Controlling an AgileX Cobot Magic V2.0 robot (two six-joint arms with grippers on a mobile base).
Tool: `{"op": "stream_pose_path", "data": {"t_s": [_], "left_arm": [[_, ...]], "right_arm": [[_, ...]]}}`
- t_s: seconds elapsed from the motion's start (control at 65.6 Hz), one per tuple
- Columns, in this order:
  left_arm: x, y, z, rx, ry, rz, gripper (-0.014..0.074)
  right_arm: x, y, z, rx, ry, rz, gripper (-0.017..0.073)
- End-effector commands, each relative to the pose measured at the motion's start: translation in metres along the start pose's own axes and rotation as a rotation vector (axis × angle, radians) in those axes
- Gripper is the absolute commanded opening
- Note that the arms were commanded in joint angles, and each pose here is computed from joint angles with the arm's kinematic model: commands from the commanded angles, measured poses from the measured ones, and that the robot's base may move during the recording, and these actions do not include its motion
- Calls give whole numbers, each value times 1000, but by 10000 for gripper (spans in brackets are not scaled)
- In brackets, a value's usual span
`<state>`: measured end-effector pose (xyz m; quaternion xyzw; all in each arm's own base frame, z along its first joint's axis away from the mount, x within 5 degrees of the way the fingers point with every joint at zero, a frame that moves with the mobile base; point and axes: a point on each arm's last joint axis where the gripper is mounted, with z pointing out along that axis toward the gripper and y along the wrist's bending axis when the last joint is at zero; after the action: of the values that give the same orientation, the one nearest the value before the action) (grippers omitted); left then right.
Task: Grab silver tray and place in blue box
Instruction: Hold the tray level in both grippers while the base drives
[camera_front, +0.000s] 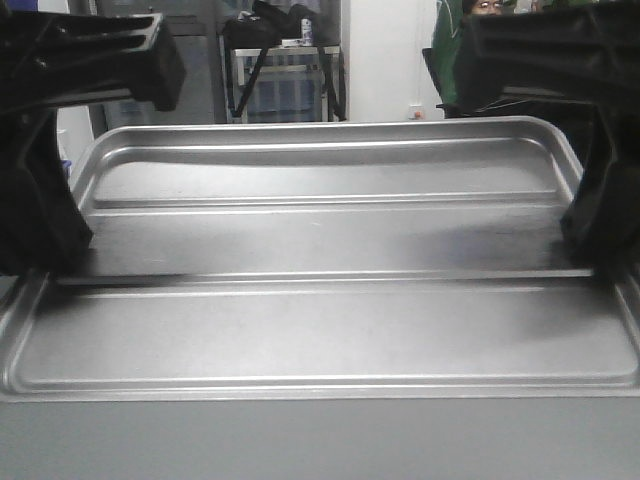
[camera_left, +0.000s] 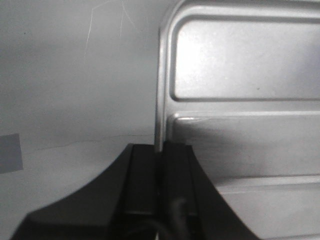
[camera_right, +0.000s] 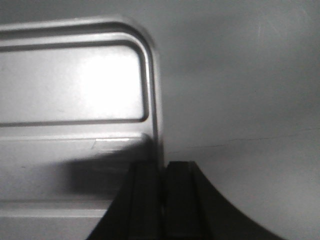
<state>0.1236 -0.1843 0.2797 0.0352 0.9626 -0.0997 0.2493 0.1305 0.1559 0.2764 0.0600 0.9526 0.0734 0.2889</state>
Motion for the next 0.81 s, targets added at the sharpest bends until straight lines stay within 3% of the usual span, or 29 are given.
{"op": "stream_pose_path", "data": {"t_s": [0.0, 0.792], "left_arm": [[-6, 1, -12, 16, -47, 13, -104], [-6, 1, -12, 16, -47, 13, -104]], "right_arm": [[-10, -1, -9, -12, -74, -15, 56], [-10, -1, -9, -12, -74, -15, 56]]}}
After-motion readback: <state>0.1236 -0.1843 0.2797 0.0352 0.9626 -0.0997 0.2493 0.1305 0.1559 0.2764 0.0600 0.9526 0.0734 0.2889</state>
